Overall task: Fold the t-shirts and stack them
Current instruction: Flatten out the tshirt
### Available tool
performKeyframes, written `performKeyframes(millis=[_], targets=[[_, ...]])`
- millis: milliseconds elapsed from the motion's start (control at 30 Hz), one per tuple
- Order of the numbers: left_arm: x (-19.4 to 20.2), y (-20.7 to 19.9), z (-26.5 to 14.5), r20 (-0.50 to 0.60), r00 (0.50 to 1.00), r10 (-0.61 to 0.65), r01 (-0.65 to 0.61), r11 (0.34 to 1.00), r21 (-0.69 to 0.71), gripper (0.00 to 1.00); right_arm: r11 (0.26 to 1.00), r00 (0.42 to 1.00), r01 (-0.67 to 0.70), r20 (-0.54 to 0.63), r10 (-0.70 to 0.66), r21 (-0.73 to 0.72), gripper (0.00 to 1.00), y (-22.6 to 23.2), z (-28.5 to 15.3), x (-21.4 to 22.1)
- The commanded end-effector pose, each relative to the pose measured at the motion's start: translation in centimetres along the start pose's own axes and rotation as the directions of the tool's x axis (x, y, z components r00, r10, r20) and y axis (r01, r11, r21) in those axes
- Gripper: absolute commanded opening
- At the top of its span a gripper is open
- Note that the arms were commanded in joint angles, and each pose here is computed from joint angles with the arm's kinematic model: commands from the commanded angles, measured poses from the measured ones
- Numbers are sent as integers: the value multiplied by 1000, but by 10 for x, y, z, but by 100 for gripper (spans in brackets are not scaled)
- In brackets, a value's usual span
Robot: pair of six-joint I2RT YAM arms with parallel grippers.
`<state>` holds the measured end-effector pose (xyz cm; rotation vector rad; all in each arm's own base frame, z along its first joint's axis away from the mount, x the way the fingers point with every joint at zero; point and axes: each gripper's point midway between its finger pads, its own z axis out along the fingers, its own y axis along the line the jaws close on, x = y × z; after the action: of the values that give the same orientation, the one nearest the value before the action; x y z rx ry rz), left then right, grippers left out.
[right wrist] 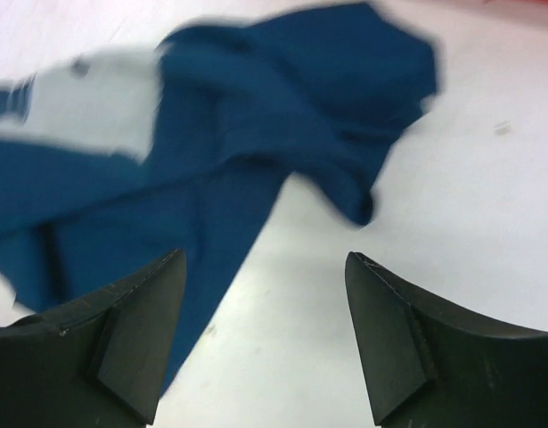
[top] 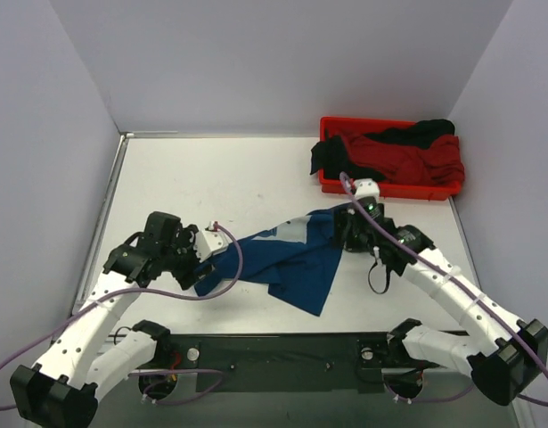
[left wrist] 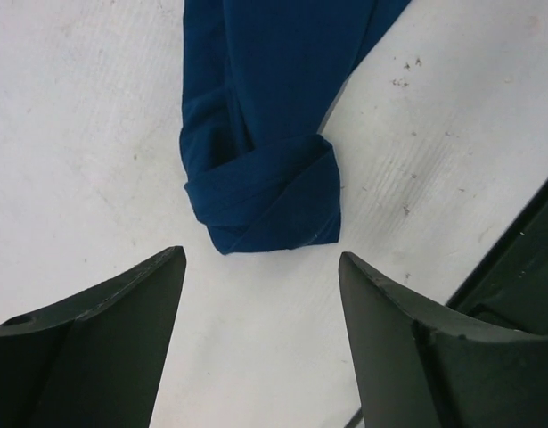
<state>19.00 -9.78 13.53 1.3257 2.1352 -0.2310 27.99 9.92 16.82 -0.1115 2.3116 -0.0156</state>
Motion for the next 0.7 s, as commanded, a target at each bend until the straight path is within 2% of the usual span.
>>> performKeyframes(millis=[0, 33, 167, 333, 400, 433, 467, 500, 667], targets=[[11, 5, 33, -55, 996, 65, -66, 998, -7, 75, 998, 982, -6, -191, -6, -63, 67, 43, 2, 84], [11, 7, 37, -56, 996, 72, -73, 997, -16, 73, 997, 973, 26, -229, -42, -74, 67, 55, 4, 105], [16, -9, 49, -122, 986, 116, -118, 993, -5, 73, 997, 954, 67, -291, -77, -44, 68, 76, 18, 141], [4, -20, 45, -61, 983, 170, -172, 985, -18, 74, 994, 896, 75, -433, -100, -75, 65, 92, 38, 193], [0, -22, 41, -37, 984, 172, -173, 985, -15, 75, 993, 877, 59, -469, -102, -106, 53, 95, 39, 210], [-4, -25, 40, -17, 984, 179, -179, 984, 0, 76, 992, 880, 45, -465, -95, -117, 33, 98, 40, 211], [-6, -26, 37, -9, 984, 180, -180, 984, 3, 77, 992, 876, 35, -473, -90, -124, 21, 97, 38, 216], [-10, -27, 36, 9, 983, 182, -182, 983, 12, 78, 991, 877, 30, -472, -87, -127, 0, 97, 38, 217], [-16, -25, 47, -6, 978, 210, -209, 978, 11, 79, 993, 921, 12, -386, -58, -119, 0, 82, 26, 184]])
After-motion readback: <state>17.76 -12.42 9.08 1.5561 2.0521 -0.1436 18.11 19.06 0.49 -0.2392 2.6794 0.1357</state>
